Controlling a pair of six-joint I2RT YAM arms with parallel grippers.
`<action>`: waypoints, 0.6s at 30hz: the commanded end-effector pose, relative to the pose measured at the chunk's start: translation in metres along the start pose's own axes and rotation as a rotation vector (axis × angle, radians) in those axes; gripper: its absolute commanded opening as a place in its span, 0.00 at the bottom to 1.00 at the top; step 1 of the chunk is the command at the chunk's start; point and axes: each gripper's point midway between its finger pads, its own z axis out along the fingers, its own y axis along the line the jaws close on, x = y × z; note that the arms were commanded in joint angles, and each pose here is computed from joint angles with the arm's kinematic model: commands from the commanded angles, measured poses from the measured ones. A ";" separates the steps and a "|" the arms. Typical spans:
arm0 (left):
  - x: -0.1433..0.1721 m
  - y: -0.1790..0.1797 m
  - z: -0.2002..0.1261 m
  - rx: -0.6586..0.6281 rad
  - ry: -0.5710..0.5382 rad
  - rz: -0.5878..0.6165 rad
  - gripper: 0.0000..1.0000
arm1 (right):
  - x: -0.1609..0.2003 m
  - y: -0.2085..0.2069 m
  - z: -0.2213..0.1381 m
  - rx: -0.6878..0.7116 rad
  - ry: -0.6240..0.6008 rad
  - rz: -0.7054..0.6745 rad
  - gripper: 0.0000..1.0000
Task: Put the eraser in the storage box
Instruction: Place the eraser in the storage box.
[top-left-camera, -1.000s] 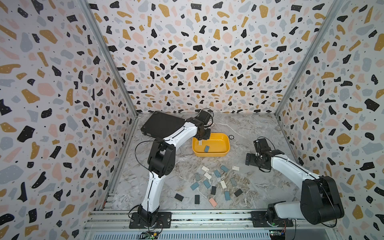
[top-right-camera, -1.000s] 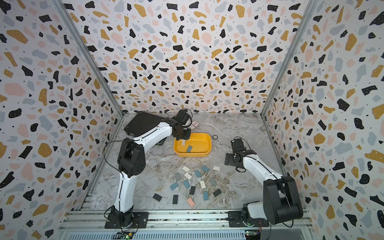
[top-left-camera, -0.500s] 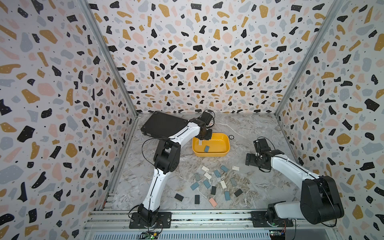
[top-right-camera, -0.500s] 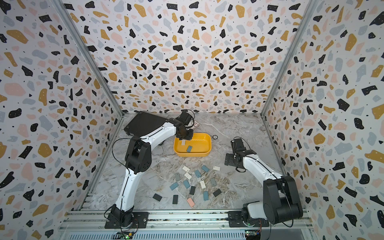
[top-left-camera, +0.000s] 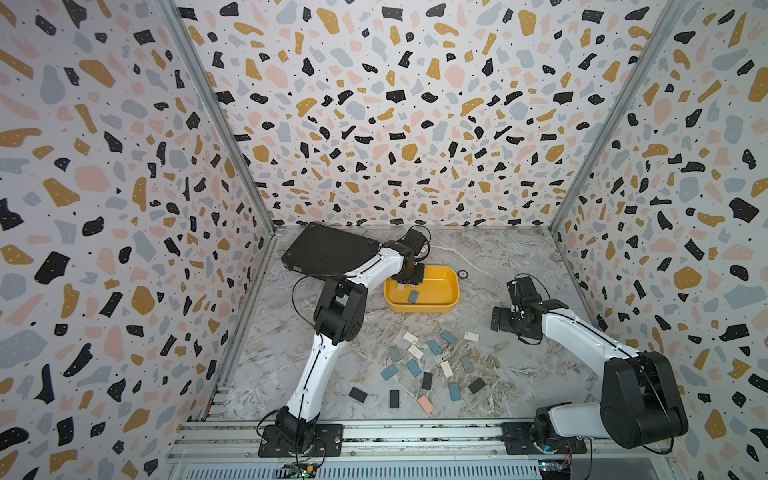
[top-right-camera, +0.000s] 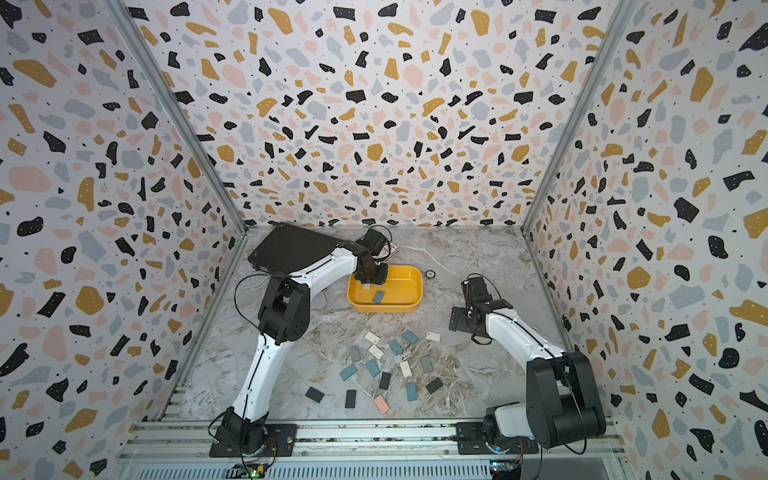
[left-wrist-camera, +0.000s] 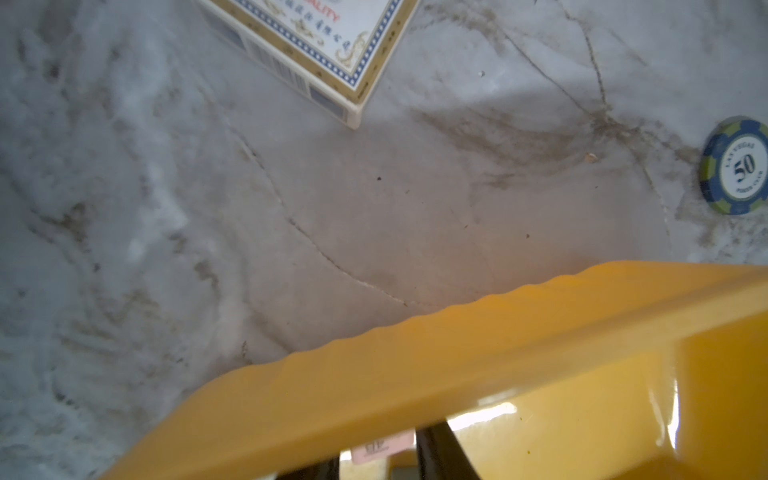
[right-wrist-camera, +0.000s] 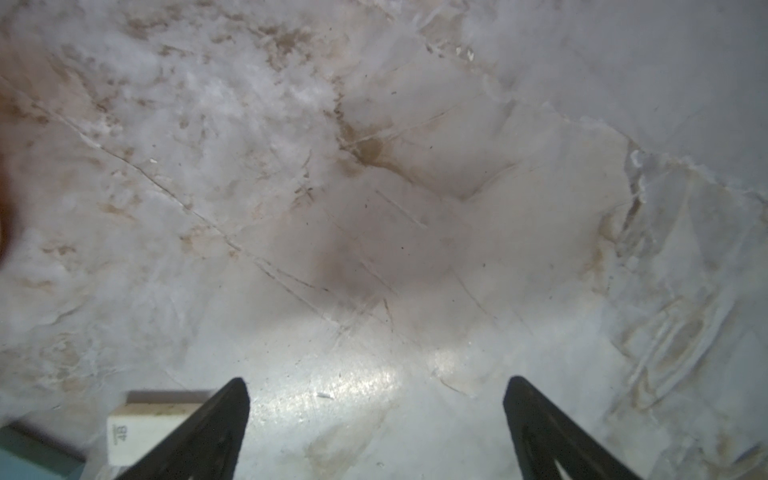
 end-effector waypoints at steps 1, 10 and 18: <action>-0.008 0.001 0.003 -0.001 -0.019 -0.015 0.32 | -0.008 0.001 -0.006 0.007 -0.018 -0.008 0.98; -0.007 0.003 0.004 -0.012 -0.014 -0.011 0.37 | -0.008 0.001 -0.005 0.009 -0.017 -0.008 0.98; -0.020 -0.002 -0.022 0.004 -0.059 -0.007 0.51 | -0.008 0.001 -0.007 0.005 -0.019 -0.005 0.98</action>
